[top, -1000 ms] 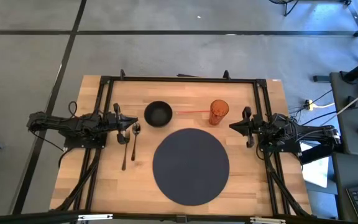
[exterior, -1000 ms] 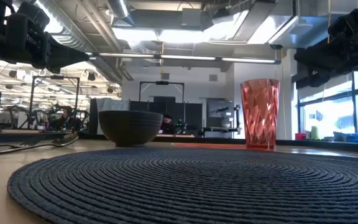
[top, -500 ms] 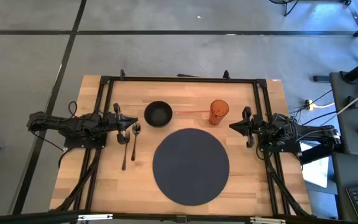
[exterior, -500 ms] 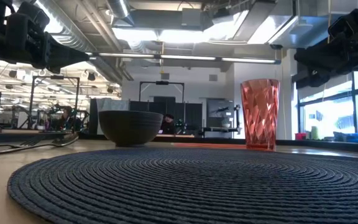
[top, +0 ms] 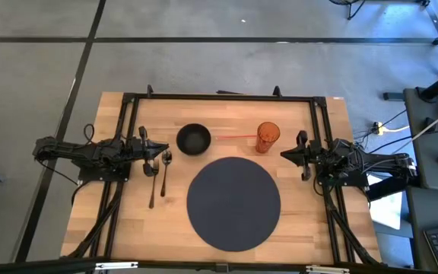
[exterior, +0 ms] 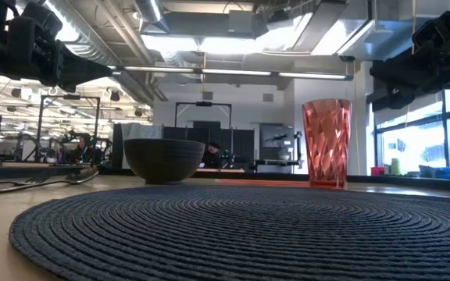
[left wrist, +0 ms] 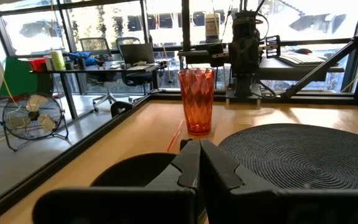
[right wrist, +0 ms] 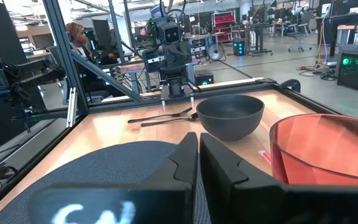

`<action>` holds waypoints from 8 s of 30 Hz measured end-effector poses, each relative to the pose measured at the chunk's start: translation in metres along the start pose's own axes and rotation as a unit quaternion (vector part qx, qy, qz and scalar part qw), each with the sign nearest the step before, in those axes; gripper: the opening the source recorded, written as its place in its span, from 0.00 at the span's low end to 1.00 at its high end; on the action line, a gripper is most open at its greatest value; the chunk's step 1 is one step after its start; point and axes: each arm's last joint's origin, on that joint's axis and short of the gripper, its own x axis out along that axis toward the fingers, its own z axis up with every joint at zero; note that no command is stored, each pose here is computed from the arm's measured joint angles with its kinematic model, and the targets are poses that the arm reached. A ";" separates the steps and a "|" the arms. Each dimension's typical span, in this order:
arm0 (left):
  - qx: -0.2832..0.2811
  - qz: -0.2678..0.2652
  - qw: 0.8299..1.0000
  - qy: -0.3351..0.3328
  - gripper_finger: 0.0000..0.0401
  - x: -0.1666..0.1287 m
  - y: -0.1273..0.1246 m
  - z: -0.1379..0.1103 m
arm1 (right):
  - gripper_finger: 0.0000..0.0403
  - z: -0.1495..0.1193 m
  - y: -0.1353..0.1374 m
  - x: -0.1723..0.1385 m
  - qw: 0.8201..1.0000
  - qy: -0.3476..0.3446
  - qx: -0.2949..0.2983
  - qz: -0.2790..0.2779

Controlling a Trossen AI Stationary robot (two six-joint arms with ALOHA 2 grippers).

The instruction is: Pick & Place Utensil

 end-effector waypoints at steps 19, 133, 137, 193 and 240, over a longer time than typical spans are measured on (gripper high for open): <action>0.000 0.000 1.000 0.000 0.00 0.000 0.000 0.000 | 0.05 0.000 0.000 0.000 1.000 0.000 0.000 0.000; -0.085 0.072 0.994 0.024 0.00 0.035 -0.005 0.103 | 0.01 0.020 0.000 -0.002 0.983 -0.103 -0.147 -0.049; -0.074 0.081 0.987 0.117 0.00 0.064 -0.010 0.117 | 0.01 0.019 -0.001 -0.002 0.983 -0.098 -0.141 -0.059; 0.054 -0.027 0.768 0.638 0.24 0.228 -0.022 0.023 | 0.01 0.028 0.001 -0.004 0.987 -0.150 -0.055 -0.031; 0.011 -0.097 0.855 0.509 0.01 0.253 -0.189 0.080 | 0.01 0.023 0.000 -0.003 0.990 -0.121 -0.061 -0.050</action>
